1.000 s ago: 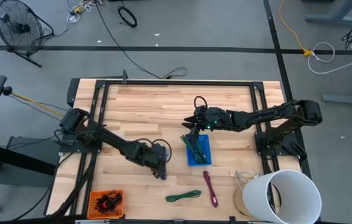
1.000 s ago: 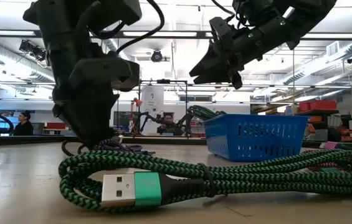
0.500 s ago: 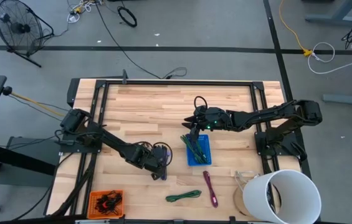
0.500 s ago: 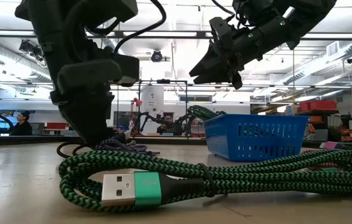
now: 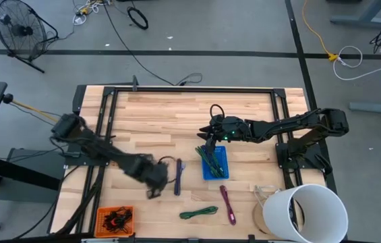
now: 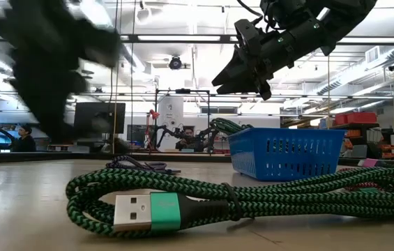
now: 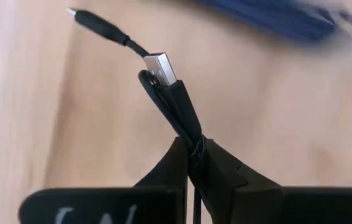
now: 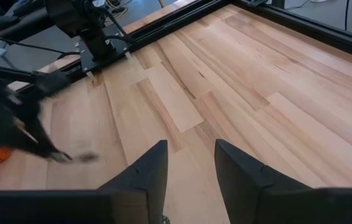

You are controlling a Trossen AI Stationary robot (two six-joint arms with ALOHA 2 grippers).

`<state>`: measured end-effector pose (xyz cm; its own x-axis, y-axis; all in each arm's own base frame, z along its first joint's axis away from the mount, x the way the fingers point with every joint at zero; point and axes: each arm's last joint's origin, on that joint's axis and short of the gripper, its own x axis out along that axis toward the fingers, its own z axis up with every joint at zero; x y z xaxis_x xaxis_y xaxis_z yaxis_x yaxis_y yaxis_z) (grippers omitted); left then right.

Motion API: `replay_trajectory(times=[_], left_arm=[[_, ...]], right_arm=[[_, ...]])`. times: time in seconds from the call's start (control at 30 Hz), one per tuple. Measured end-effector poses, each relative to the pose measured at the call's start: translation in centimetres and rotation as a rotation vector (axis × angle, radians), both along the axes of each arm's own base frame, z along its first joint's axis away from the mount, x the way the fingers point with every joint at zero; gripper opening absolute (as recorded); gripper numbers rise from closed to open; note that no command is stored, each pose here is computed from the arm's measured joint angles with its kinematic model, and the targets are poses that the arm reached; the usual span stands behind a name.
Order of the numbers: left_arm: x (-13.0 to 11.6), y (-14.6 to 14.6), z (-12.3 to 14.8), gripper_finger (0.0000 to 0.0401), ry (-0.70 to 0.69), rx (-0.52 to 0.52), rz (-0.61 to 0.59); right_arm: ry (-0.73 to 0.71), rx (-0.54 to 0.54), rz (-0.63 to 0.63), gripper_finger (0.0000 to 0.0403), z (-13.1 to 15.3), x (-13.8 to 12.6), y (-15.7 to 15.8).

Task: Pick & Place USB Port
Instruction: Put the black charger cable into the orange bin

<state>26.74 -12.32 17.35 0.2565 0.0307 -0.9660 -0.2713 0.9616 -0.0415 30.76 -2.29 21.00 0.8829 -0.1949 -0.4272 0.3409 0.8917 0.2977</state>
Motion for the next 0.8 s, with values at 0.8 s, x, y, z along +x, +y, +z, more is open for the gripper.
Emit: replay_trajectory(times=[0.8], left_arm=[[-14.8, -13.4, 8.5, 0.0034, 0.027, -0.437, -0.118]], right_arm=[[0.022, 0.008, -0.003, 0.0132, -0.2, -0.1, 0.0]])
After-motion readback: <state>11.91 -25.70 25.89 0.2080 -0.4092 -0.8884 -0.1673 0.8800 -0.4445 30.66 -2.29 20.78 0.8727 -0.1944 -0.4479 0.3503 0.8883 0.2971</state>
